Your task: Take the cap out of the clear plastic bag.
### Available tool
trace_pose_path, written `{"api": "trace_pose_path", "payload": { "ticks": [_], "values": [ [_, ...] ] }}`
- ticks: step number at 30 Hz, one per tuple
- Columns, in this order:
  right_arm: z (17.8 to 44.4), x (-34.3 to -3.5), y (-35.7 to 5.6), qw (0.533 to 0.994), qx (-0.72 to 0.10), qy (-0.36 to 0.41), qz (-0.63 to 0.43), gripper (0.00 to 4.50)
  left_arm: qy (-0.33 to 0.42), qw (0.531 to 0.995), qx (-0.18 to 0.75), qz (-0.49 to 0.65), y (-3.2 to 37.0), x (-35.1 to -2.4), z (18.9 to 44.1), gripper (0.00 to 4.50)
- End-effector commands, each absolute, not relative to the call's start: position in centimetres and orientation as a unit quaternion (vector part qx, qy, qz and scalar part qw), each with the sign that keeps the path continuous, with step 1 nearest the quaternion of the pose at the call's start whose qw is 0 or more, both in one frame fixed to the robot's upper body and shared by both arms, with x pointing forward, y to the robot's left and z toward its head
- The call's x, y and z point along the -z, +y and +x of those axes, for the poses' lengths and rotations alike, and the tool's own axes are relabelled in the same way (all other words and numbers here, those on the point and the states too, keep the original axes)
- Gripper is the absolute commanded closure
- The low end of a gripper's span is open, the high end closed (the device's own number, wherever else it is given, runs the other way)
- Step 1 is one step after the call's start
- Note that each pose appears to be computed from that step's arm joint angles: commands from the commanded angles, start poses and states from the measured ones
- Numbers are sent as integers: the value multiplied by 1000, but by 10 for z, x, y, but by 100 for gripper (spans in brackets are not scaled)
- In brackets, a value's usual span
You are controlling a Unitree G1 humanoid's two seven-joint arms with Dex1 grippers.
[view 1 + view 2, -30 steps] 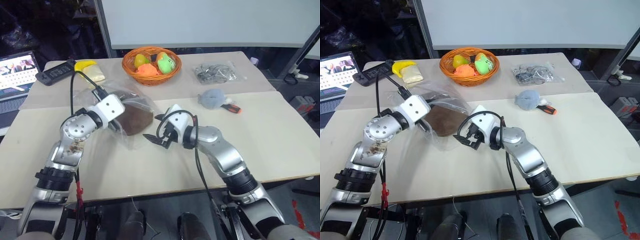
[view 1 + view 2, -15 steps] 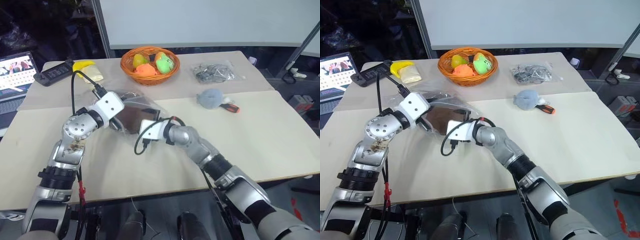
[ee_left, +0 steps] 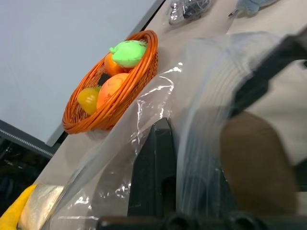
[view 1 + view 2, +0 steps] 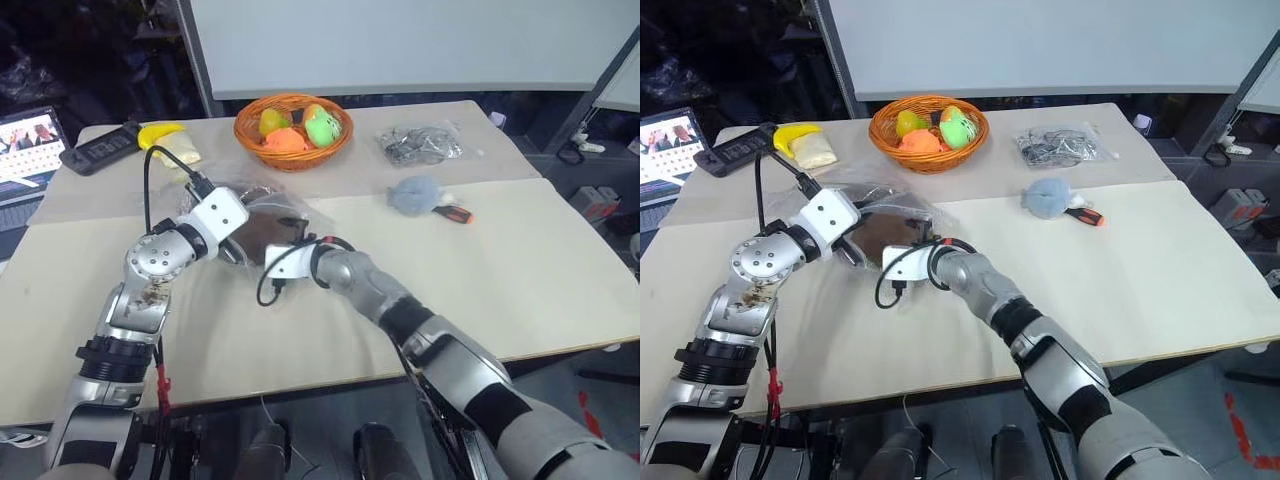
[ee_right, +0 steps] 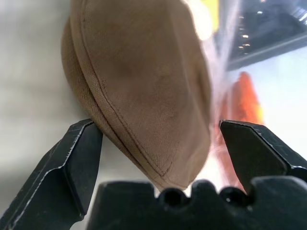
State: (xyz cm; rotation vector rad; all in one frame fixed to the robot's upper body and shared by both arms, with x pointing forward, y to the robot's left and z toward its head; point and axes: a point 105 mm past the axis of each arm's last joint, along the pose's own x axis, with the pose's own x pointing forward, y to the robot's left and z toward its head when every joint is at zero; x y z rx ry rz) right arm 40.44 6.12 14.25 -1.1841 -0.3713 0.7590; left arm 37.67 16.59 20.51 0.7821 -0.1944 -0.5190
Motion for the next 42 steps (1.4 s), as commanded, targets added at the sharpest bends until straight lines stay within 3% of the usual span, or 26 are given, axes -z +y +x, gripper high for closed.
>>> {"api": "trace_pose_path", "payload": {
  "ticks": [1,3,9,17,24,34,42],
  "values": [
    [404,-156,67,754,-342,-194,-527,25,-122,884,246,379,164,-220,373,449],
    [402,-154,69,754,-346,-194,-522,64,-122,884,245,379,163,-220,373,450],
    [399,-147,70,758,-359,-187,-511,265,-123,883,246,381,163,-220,372,450],
    [399,-148,68,771,-359,-185,-493,265,-124,881,249,384,160,-219,371,450],
    [399,-185,51,785,-348,-237,-455,265,-122,881,245,386,161,-218,370,450],
    [388,-165,70,756,-380,-234,-478,265,-121,881,245,386,161,-220,367,450],
    [391,-139,72,708,-372,-229,-554,265,-116,879,250,390,161,-220,366,450]
  ]
}}
